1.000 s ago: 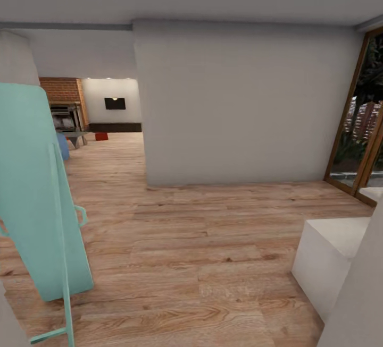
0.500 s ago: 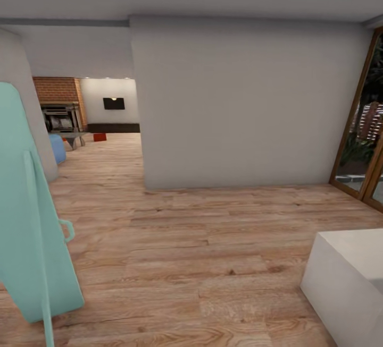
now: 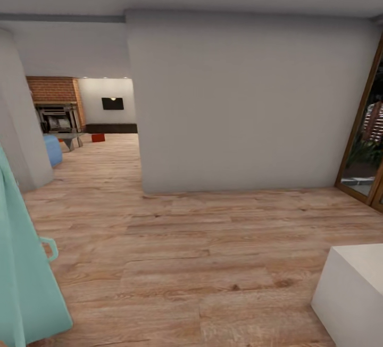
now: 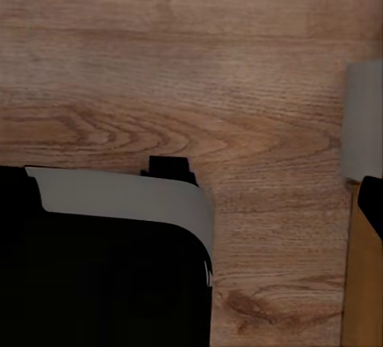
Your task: Move the two storage containers from the living room to the garage. In the garage, place one container on the floor and stack the other container on top of it (either order is fine).
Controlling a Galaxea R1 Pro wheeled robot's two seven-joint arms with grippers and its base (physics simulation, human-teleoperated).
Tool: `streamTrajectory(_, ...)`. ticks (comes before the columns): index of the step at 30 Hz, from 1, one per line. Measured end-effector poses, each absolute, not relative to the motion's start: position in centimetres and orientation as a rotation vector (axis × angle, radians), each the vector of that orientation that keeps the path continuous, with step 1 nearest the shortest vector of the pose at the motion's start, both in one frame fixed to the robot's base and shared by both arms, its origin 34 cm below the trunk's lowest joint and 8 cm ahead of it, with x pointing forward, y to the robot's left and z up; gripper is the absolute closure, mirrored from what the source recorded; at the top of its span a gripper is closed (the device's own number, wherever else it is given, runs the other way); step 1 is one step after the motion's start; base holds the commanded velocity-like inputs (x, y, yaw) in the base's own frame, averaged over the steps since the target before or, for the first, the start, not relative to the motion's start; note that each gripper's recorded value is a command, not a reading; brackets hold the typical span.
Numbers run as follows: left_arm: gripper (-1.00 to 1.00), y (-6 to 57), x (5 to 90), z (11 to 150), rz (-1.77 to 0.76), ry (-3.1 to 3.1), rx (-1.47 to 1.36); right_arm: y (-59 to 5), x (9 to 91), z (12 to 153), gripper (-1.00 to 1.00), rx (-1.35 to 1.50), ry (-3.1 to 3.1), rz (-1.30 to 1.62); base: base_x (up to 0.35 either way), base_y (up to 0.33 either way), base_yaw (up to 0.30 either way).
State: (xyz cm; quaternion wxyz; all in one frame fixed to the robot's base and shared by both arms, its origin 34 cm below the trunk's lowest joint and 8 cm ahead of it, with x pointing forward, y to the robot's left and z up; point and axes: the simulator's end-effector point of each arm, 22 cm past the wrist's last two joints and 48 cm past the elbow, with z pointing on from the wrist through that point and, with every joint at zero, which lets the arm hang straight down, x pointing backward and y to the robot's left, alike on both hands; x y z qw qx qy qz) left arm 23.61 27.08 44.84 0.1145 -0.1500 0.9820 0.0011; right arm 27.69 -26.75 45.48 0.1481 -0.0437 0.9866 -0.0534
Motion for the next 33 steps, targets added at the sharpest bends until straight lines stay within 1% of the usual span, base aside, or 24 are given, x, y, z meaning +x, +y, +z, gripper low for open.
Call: streamTrajectory(33, -1.0, 27.07, 23.61, 44.84, 0.003, 2.879, -0.438, -26.1, 27.7, 45.47, -1.0, -0.126, 2.837, -0.142, 0.324, 0.0, 0.0)
